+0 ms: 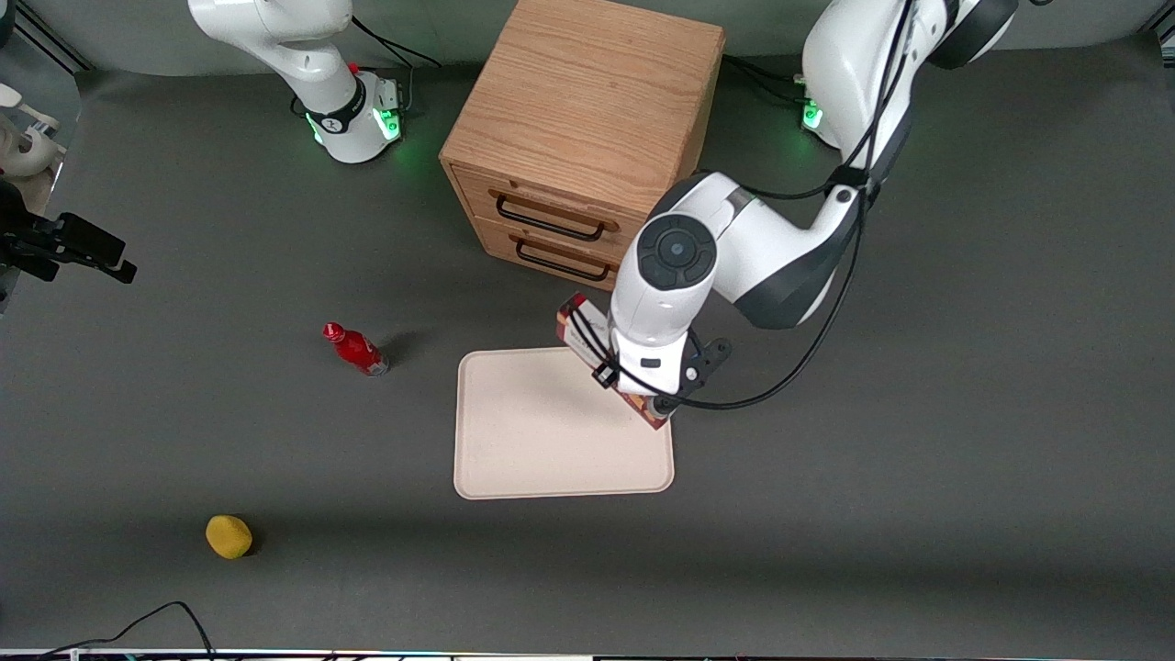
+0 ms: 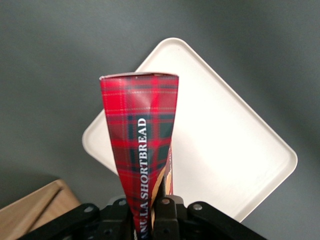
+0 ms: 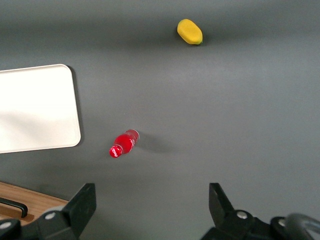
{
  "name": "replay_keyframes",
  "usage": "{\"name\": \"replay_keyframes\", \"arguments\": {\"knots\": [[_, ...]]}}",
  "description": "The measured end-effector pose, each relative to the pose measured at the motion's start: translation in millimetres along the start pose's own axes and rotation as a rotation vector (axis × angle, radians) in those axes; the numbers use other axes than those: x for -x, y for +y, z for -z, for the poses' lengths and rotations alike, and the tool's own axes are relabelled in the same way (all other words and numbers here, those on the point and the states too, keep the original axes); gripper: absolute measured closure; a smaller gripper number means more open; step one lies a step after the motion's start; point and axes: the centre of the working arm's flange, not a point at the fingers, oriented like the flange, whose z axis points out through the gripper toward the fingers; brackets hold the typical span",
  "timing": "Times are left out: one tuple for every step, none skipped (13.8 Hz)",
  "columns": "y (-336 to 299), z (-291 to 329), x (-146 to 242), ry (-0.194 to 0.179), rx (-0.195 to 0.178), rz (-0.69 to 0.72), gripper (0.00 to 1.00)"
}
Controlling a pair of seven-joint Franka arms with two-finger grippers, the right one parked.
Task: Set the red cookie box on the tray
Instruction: 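Carry the held cookie box over the cream tray, then lower the cookie box onto the tray and open the left gripper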
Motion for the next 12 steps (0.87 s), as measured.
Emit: {"name": "replay_keyframes", "arguments": {"knots": [[0.9,-10.7,-1.8,0.006,-0.005,0.002,0.86],[0.7,-20.2,-3.3,0.027,-0.018,-0.012,0.86],[0.7,-30.2,-1.3,0.056,-0.033,-0.041,0.86],[0.8,-40.5,2.9,0.073,-0.047,-0.074,0.86],[1.1,-52.0,8.1,0.078,-0.059,-0.104,0.86],[2.2,-62.9,12.2,0.080,-0.059,-0.130,0.86],[3.3,-72.3,14.2,0.079,-0.056,-0.158,0.86],[3.4,-79.9,14.4,0.076,-0.058,-0.192,0.86],[3.0,-84.9,13.7,0.073,-0.063,-0.226,0.86],[2.5,-89.0,12.4,0.072,-0.068,-0.259,0.86],[1.7,-93.7,10.8,0.070,-0.076,-0.285,0.86],[1.3,-98.9,9.6,0.068,-0.078,-0.303,0.86]]}}
